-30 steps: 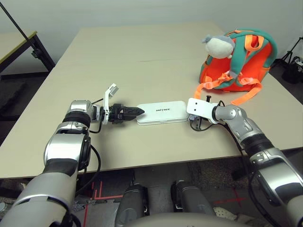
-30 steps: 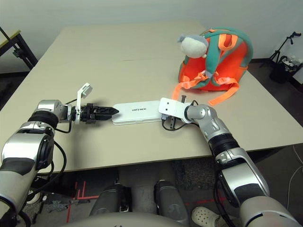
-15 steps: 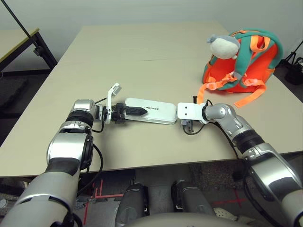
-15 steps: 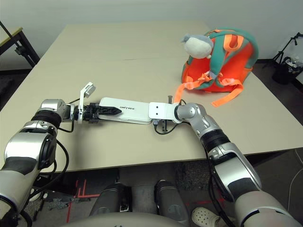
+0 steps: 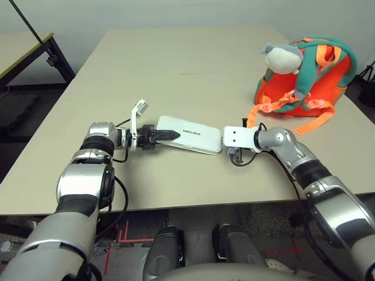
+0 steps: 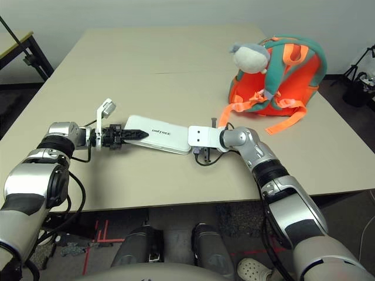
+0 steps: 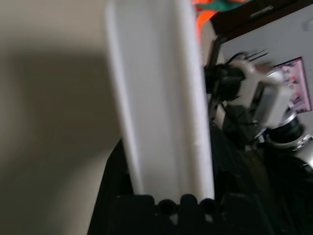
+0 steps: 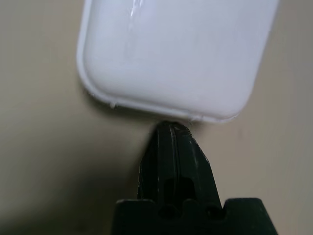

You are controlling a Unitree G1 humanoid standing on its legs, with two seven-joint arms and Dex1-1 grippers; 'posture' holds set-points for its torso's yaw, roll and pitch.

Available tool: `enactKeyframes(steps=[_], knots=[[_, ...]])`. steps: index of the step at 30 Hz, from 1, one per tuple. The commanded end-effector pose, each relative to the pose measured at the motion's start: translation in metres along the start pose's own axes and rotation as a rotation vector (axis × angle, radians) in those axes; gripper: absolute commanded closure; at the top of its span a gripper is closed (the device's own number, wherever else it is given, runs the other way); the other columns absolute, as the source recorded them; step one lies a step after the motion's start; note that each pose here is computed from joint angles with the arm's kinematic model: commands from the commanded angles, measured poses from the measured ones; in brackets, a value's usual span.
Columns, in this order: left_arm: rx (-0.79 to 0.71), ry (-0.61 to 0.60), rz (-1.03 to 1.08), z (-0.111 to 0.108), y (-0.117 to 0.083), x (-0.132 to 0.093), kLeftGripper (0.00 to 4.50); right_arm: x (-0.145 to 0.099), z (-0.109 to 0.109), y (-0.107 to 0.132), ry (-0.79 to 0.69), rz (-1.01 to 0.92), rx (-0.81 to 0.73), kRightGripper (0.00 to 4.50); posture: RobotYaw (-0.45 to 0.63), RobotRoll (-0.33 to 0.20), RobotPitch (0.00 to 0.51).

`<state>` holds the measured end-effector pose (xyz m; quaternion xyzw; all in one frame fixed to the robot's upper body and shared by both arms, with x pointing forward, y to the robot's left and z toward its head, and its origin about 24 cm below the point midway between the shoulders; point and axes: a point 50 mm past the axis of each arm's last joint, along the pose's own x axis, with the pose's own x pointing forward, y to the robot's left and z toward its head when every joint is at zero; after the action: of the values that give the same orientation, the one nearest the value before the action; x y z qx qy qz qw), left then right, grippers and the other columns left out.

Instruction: Put the pencil case into the backpack and zip it.

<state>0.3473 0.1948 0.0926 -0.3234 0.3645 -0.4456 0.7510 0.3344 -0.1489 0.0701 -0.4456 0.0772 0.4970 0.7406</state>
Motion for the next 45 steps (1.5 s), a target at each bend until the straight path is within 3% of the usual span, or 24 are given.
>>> enactKeyframes(steps=[1,5,10,18,21,23,33,42,45], knots=[[0.008,-0.038,0.092,0.003,0.006,-0.012,3.06,-0.011,-0.019,0.008,0.054,-0.01,0.086,4.5,0.02,0.0,0.047],[0.019,-0.085,0.089,0.007,0.006,-0.015,3.06,-0.023,-0.026,0.01,0.043,-0.094,0.18,4.5,0.03,0.0,0.047],[0.106,-0.252,0.033,0.029,-0.007,-0.015,3.06,-0.06,-0.038,-0.003,0.0,-0.405,0.432,4.5,0.03,0.0,0.05],[0.24,-0.445,-0.058,0.058,-0.035,-0.007,3.08,-0.123,-0.048,-0.021,-0.087,-0.907,0.781,1.68,0.03,0.0,0.054],[0.272,-0.471,-0.071,0.061,-0.042,-0.006,3.08,-0.136,-0.045,-0.025,-0.117,-1.011,0.865,0.45,0.03,0.0,0.054],[0.286,-0.48,-0.081,0.062,-0.047,-0.005,3.08,-0.143,-0.041,-0.027,-0.134,-1.063,0.904,0.0,0.03,0.0,0.055],[0.363,-0.535,-0.106,0.064,-0.066,-0.005,3.08,-0.144,-0.043,-0.056,-0.219,-1.168,1.028,0.0,0.05,0.0,0.047],[0.374,-0.564,-0.101,0.061,-0.071,-0.01,3.08,-0.121,-0.067,-0.084,-0.153,-1.16,1.023,0.0,0.08,0.0,0.037],[0.374,-0.581,-0.089,0.06,-0.071,-0.015,3.08,-0.117,-0.072,-0.086,-0.154,-1.171,1.041,0.57,0.09,0.0,0.039]])
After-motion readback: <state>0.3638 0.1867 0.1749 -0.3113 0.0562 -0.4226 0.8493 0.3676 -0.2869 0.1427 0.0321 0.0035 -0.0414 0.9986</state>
